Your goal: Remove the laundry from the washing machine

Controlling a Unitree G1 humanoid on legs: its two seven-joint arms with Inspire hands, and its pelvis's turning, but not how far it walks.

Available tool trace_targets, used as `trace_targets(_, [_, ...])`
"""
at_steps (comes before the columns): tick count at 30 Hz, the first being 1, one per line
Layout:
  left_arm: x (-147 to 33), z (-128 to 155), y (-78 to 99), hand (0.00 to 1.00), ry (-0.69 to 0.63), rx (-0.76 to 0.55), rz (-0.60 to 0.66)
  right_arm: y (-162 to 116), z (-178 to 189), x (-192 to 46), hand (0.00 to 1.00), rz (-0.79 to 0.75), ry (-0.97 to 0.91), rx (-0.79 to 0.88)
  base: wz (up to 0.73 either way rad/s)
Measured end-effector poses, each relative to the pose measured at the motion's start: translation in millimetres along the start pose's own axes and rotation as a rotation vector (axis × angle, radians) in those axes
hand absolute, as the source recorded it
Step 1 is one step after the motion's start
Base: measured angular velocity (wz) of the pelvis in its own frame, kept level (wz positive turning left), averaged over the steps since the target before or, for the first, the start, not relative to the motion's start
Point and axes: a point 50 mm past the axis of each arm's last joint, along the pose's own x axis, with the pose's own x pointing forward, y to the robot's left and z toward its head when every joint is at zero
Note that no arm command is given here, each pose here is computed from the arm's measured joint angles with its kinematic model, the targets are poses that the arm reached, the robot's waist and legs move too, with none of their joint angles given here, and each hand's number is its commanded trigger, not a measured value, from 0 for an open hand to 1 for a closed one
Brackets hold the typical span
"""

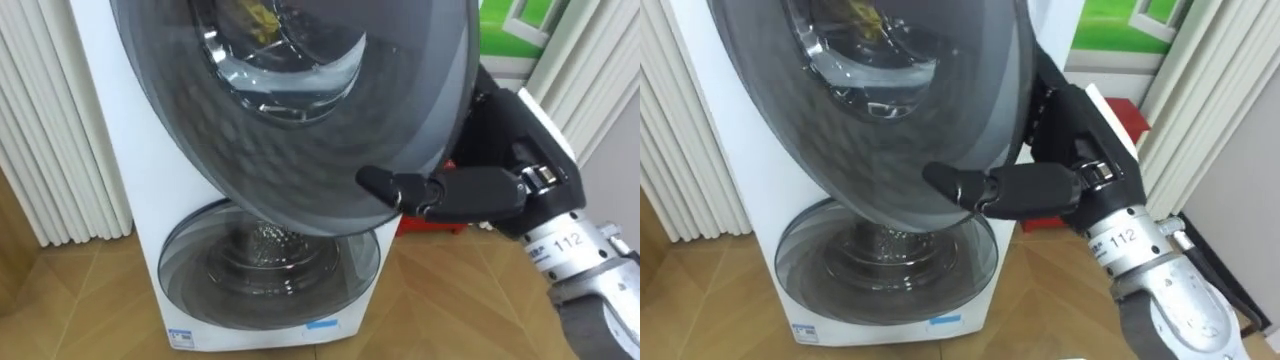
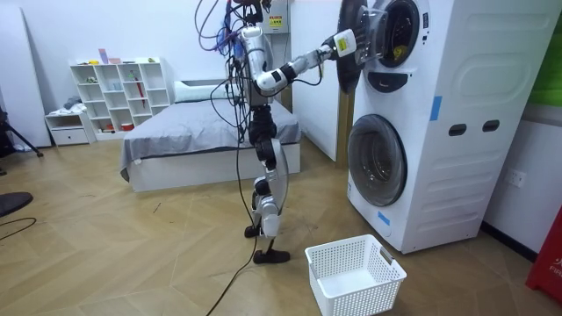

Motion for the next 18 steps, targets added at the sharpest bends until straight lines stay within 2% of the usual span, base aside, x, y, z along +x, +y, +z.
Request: trace_targets(18, [0.9,13,-0.7,0.0,-0.05,0.011,-0.005,25,-2,-4,0.0,0.235,-0.019,0.055,0.0])
